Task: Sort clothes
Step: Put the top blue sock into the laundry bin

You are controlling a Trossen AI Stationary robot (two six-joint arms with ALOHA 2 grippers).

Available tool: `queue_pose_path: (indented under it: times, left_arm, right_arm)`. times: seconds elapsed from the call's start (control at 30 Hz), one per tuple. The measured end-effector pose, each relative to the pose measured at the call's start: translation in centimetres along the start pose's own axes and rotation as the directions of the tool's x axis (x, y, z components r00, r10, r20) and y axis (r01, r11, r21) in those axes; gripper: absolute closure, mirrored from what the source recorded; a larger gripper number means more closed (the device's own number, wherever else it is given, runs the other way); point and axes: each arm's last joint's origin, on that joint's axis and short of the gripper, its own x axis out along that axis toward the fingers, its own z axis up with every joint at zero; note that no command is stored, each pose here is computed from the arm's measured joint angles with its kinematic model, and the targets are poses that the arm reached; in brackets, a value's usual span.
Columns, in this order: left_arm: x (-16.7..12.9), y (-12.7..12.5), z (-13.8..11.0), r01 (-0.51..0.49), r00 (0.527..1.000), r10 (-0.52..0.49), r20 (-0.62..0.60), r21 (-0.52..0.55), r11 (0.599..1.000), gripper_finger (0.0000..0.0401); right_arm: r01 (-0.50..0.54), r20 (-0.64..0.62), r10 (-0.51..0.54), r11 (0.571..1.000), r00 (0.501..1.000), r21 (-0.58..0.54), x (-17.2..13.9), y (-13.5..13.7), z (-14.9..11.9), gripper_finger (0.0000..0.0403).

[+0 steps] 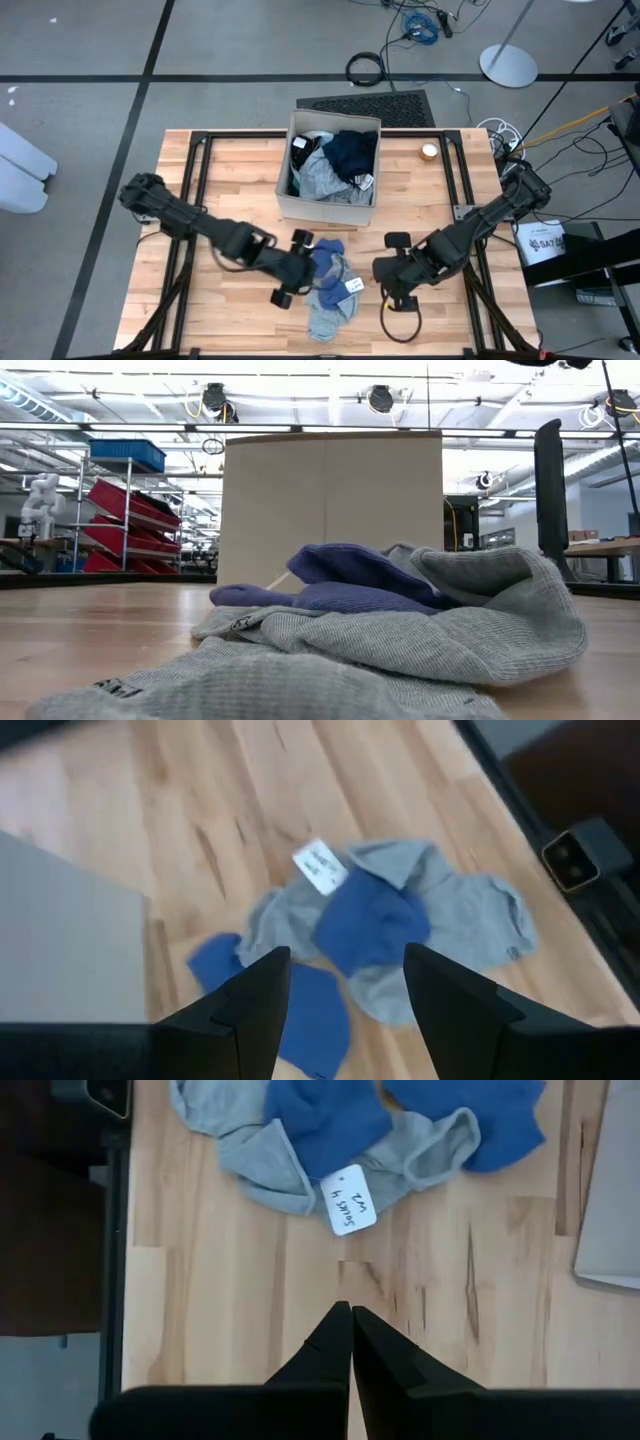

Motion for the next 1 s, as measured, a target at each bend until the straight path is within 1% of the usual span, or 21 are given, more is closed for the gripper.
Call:
queue_pose_path:
  times: [0.13,0.27,0.33,0.57,0.7,0.87,1.0]
  left_arm:
    - [2.9,1.9,-0.7,0.042,0.996,-0.045,-0.070,-0.049,0.998,0.0194]
    - [6.0,3.4,-1.6,0.136,0.981,-0.149,-0.128,-0.106,0.985,0.0194]
    - [7.3,4.1,-2.1,0.159,0.972,-0.179,-0.155,-0.133,0.978,0.0194]
    - [11.0,5.9,-4.6,0.138,0.932,-0.196,-0.304,-0.202,0.970,0.0194]
    - [13.0,6.2,-5.7,0.162,0.912,-0.235,-0.336,-0.232,0.959,0.0194]
    - [15.1,7.3,-7.3,0.135,0.890,-0.235,-0.391,-0.266,0.954,0.0194]
    - [16.1,8.0,-8.0,0.120,0.880,-0.235,-0.412,-0.286,0.951,0.0194]
  right_arm:
    - [0.001,0.005,-0.001,1.000,1.000,-0.008,0.0,0.1,0.0,0.0403]
    - [0.007,0.007,-0.007,1.000,1.000,-0.011,0.0,-0.2,0.1,0.0403]
    - [0.012,0.010,-0.012,1.000,1.000,-0.016,0.0,-0.2,0.2,0.0401]
    - [0.018,0.010,-0.018,1.000,1.000,-0.011,0.1,-0.5,0.3,0.0382]
    - [0.019,0.007,-0.019,1.000,1.000,-0.012,0.1,-0.5,0.3,0.0374]
    - [0.028,-0.009,-0.028,1.000,1.000,-0.013,0.1,-0.6,0.1,0.0369]
    - [0.027,-0.008,-0.027,1.000,1.000,-0.013,0.1,-0.6,0.1,0.0369]
